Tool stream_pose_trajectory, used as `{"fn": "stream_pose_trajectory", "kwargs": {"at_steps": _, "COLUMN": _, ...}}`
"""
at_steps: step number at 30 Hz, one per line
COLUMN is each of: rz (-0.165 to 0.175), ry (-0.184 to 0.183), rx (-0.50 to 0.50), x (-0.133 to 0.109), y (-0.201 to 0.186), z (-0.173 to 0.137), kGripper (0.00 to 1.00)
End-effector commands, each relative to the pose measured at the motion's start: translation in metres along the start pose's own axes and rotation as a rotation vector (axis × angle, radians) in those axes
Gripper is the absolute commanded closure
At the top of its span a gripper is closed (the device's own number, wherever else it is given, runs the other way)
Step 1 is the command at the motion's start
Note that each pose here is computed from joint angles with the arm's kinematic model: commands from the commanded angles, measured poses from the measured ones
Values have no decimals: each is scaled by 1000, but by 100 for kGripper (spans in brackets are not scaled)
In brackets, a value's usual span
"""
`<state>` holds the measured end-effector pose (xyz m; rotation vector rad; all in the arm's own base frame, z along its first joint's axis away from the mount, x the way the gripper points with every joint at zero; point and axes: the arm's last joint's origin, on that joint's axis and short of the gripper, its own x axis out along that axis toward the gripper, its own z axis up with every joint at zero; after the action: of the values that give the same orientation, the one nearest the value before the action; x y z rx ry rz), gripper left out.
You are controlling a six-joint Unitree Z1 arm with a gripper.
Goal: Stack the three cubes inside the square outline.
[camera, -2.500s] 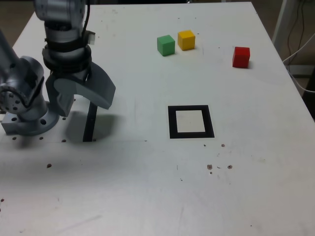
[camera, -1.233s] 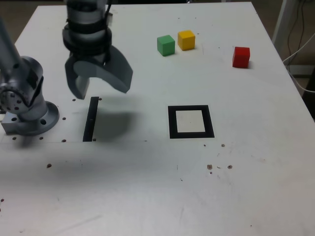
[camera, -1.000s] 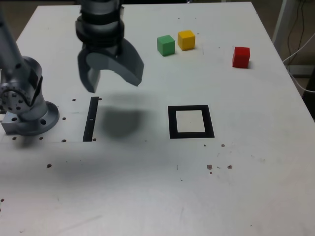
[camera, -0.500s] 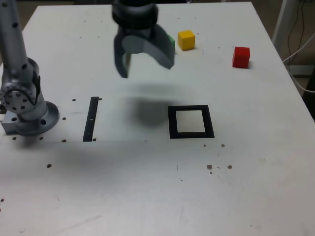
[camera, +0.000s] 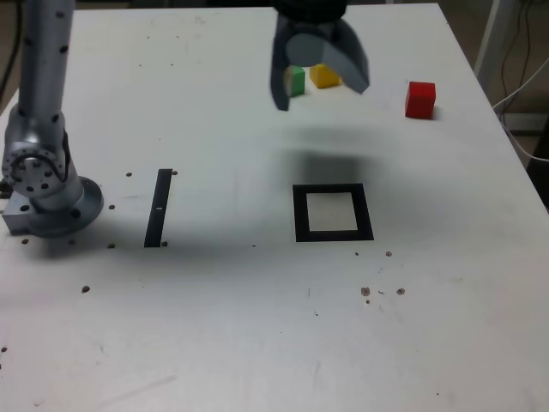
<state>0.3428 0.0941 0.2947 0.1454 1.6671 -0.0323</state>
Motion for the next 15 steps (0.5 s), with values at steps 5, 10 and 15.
{"fn": "stream_pose_trajectory", "kwargs": {"at_steps": 5, "rz": -9, "ry": 0, "rx": 4, "x": 3, "y": 24, "z": 31, "kGripper": 1}}
{"fn": "stream_pose_trajectory", "kwargs": {"at_steps": 10, "rz": -7, "ry": -7, "rx": 6, "x": 5, "y": 41, "z": 50, "kGripper": 1}}
{"fn": "stream_pose_trajectory", "kwargs": {"at_steps": 15, "rz": -3, "ry": -19, "rx": 6, "x": 7, "y": 54, "z": 65, "kGripper": 1}}
